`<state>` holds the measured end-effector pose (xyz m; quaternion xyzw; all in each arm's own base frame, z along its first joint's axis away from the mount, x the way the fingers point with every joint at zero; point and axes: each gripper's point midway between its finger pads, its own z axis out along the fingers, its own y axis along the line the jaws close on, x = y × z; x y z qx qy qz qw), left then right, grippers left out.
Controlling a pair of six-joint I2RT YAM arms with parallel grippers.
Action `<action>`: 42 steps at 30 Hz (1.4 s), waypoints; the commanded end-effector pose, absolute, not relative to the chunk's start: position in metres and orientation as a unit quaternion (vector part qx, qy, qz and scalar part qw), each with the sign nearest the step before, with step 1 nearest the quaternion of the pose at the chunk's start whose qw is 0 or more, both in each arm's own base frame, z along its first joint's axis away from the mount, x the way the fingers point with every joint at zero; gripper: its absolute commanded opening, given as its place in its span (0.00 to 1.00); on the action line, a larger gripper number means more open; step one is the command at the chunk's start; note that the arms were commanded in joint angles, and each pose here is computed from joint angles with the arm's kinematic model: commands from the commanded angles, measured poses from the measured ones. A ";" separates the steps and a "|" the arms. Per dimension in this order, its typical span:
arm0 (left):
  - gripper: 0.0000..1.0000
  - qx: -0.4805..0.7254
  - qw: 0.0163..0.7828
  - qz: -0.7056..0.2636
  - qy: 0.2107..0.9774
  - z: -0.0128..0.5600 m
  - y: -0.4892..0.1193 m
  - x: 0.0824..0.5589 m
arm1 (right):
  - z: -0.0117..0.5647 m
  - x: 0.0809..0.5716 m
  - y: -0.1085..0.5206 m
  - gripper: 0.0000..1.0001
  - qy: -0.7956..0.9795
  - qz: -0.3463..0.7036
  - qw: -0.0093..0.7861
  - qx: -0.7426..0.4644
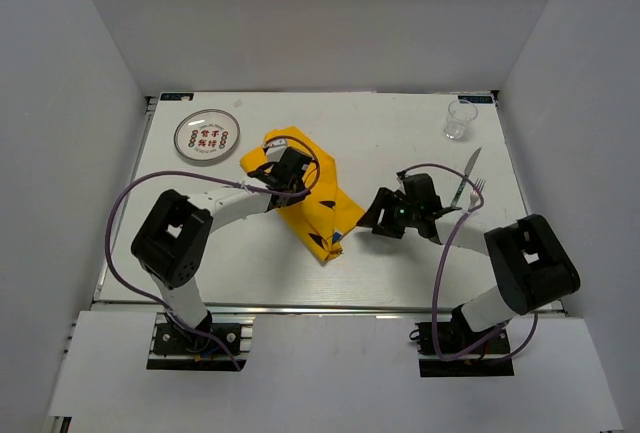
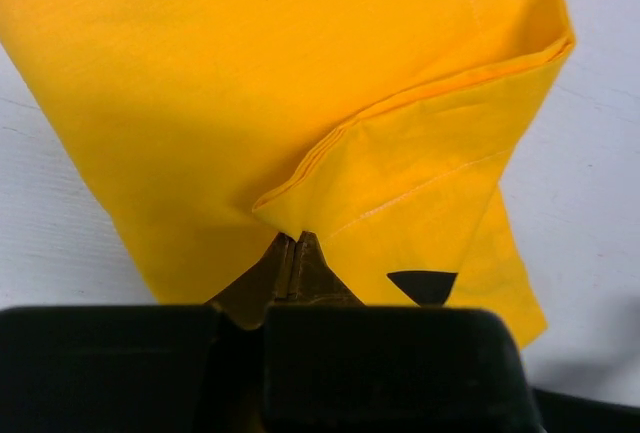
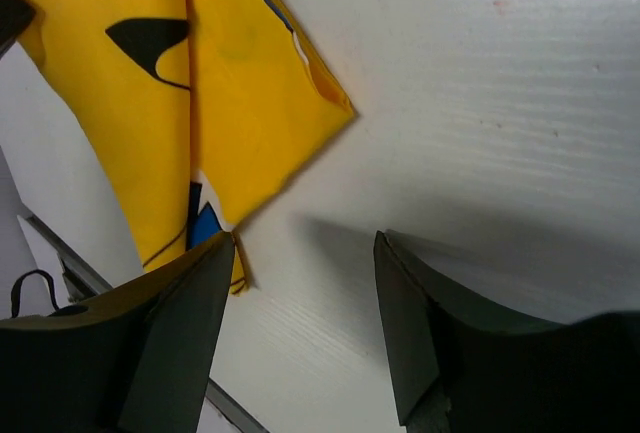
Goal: Set the dinner table for one person
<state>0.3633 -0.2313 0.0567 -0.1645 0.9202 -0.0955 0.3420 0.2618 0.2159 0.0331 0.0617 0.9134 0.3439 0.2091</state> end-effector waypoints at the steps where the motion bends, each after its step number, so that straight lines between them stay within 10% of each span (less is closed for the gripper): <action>1: 0.00 -0.161 0.366 -0.135 0.907 0.087 -0.237 0.365 | 0.032 0.284 0.220 0.64 0.909 0.330 0.238 0.090; 11: 0.00 -0.156 0.366 -0.159 0.903 0.096 -0.242 0.356 | 0.005 0.303 0.228 0.48 0.930 0.258 0.220 0.143; 18: 0.00 -0.161 0.371 -0.169 0.899 0.107 -0.241 0.353 | -0.004 0.306 0.238 0.00 0.935 0.250 0.211 0.136; 32: 0.00 -0.269 0.519 -0.049 0.810 0.288 -0.155 0.389 | 0.187 0.370 0.179 0.00 0.880 0.231 0.401 0.103; 38: 0.00 -0.324 0.633 -0.104 0.695 0.440 -0.068 0.303 | 0.335 0.304 0.083 0.00 0.796 0.171 0.561 0.149; 42: 0.00 -0.283 0.627 -0.174 0.704 0.445 -0.080 0.281 | 0.387 0.259 0.087 0.00 0.769 0.217 0.592 0.102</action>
